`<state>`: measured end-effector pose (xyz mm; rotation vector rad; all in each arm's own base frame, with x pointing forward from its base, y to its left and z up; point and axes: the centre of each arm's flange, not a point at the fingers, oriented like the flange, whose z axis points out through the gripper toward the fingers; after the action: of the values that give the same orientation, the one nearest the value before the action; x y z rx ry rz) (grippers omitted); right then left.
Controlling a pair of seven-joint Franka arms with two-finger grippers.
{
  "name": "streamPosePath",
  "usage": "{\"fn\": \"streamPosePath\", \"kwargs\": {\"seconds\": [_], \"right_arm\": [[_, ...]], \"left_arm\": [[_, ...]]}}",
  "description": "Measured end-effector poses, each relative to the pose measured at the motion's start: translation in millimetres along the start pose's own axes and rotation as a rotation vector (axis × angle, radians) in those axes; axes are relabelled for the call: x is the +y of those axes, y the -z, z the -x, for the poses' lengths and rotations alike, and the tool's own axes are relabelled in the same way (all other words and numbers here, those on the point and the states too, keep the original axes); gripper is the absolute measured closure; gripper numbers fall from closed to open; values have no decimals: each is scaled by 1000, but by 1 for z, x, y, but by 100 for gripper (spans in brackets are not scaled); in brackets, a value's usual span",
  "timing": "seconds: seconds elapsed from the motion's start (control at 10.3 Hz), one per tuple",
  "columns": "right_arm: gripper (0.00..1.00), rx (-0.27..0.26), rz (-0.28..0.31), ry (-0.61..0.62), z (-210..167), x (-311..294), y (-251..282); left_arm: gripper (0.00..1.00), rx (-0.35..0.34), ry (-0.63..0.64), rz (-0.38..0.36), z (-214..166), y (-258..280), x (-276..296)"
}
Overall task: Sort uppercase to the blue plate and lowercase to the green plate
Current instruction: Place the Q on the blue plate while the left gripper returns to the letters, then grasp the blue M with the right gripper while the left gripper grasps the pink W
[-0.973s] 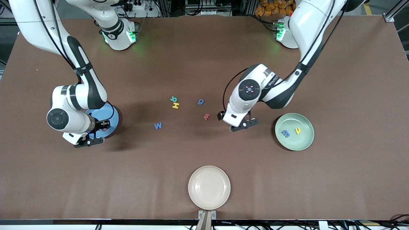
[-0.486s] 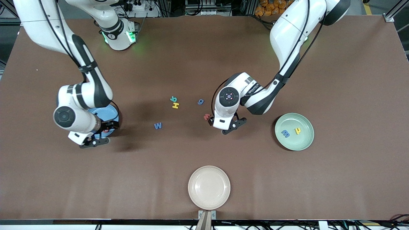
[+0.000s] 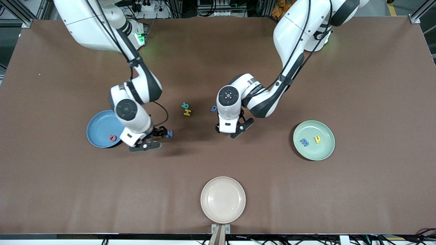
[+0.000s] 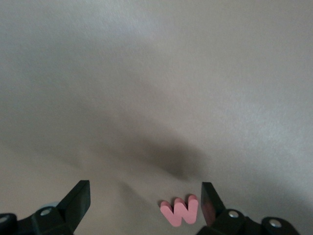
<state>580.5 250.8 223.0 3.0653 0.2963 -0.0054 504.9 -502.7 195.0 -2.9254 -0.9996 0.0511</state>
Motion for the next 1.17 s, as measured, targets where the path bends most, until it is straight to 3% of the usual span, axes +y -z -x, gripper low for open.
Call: {"fn": "streamPosePath", "kwargs": {"seconds": [0.29,0.68,1.17], "right_arm": [[0,0,-28,-19,2,-10,-6],[0,42,-58,-31,4,-14,-37],[0,28,-59,-60,15,-27,-52]], "left_arm": [[0,5,2,18,-1,5,5],[6,-1,0,52,1,-12,13],[9,-1,-1,71,3,-14,20]]}}
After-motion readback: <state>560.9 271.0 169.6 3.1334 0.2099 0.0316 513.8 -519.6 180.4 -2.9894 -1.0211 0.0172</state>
